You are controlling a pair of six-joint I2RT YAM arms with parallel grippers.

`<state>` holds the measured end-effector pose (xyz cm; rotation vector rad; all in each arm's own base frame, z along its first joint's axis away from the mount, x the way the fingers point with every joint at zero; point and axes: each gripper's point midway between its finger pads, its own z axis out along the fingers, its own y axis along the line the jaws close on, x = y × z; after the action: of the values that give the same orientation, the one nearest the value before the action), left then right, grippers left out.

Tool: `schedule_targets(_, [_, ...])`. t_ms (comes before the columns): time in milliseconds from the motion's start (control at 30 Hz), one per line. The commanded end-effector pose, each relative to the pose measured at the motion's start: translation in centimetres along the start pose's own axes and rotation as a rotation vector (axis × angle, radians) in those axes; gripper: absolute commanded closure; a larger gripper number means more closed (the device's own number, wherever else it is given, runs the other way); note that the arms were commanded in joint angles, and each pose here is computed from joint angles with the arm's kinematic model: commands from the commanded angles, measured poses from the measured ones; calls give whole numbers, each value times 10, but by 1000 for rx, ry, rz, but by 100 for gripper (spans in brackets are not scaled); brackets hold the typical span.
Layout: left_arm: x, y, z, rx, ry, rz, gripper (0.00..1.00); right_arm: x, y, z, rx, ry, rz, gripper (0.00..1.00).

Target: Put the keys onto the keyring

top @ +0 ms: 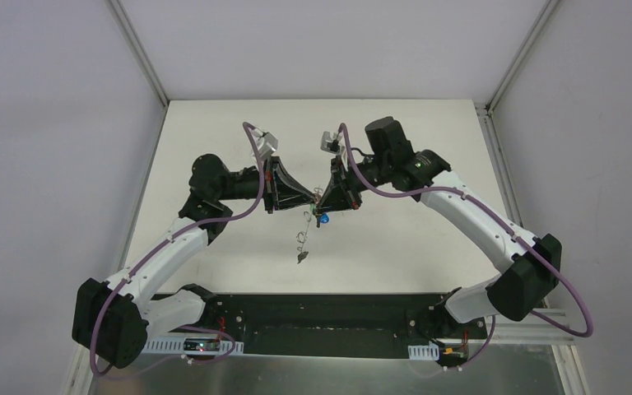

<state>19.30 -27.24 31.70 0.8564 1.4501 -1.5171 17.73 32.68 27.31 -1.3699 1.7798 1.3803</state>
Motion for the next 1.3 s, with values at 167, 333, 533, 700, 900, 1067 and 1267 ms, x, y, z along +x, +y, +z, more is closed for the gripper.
schedule_targets(167, [-9, -13, -1, 62, -40, 89, 100, -10, 6, 6, -69, -30, 2, 100])
schedule_targets(333, [-8, -16, -1, 76, -42, 105, 100, -12, 8, 11, -83, -23, 8, 100])
schedule_targets(533, [-4, -19, -1, 89, -36, 118, 100, -15, 8, 13, -85, -21, 12, 99])
schedule_targets(700, [-2, -18, -1, 85, -27, 116, 100, -14, 5, 10, -62, -18, 1, 91])
schedule_targets(900, [-1, -17, -2, 84, -21, 117, 100, -16, 6, -3, -36, -37, -29, 83])
schedule_targets(1067, [-2, -16, -1, 83, -19, 113, 100, -17, 10, -13, -23, -49, -56, 77])
schedule_targets(1267, [-1, -14, 0, 76, -19, 102, 100, -21, 15, -23, -17, -68, -76, 70])
